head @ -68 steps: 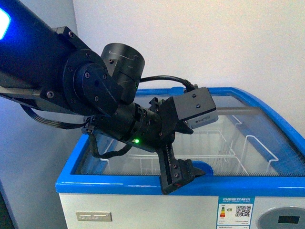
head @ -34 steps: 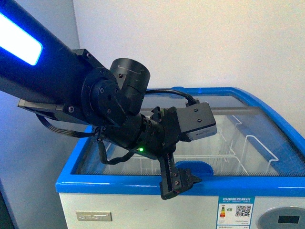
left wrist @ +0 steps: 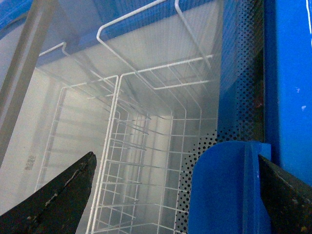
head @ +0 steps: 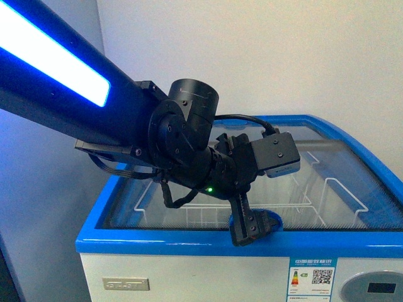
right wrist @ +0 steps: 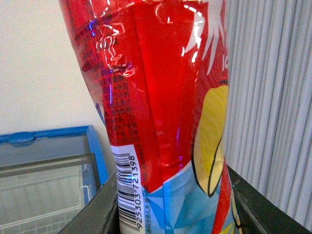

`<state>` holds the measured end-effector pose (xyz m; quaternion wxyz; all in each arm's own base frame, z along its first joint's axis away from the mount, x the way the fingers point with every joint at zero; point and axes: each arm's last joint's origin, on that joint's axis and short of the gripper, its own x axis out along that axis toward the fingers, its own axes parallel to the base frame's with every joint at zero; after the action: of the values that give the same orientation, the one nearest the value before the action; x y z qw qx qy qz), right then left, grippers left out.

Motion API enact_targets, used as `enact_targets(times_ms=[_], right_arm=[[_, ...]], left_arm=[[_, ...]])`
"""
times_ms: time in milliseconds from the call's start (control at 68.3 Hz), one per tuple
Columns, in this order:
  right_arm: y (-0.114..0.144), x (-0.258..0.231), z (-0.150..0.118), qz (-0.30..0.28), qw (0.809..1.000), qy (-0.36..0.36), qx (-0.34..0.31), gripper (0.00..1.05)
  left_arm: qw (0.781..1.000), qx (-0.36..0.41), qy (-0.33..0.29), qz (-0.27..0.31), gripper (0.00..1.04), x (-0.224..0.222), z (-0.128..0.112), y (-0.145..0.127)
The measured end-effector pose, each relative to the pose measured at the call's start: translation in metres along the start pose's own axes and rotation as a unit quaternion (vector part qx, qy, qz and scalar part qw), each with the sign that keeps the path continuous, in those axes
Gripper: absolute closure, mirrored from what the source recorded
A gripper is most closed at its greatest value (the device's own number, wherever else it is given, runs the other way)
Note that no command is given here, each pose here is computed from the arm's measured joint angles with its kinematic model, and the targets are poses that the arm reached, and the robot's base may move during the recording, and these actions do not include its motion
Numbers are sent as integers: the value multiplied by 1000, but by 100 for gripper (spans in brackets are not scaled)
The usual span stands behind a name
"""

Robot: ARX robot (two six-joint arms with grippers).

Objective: Put drink in fridge

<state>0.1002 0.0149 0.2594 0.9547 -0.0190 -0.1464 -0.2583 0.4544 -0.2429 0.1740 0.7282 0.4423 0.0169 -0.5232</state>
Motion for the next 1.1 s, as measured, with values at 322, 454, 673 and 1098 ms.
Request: enact_targets(times_ms=[322,454,673,1098], right_arm=[[0,0,0,-1,1000,0,0,62],[0,0,0,1,1000,0,0,62],[0,0,0,0,1000,0,0,62],[0,0,0,0,1000,0,0,62]], left_arm=[[997,23,19,77,8,13,2,26],[994,34,23,102,8,21,2,36],[988,45,33,143,8,35,-1,55],[987,46,50,148,8,52,-2,82]])
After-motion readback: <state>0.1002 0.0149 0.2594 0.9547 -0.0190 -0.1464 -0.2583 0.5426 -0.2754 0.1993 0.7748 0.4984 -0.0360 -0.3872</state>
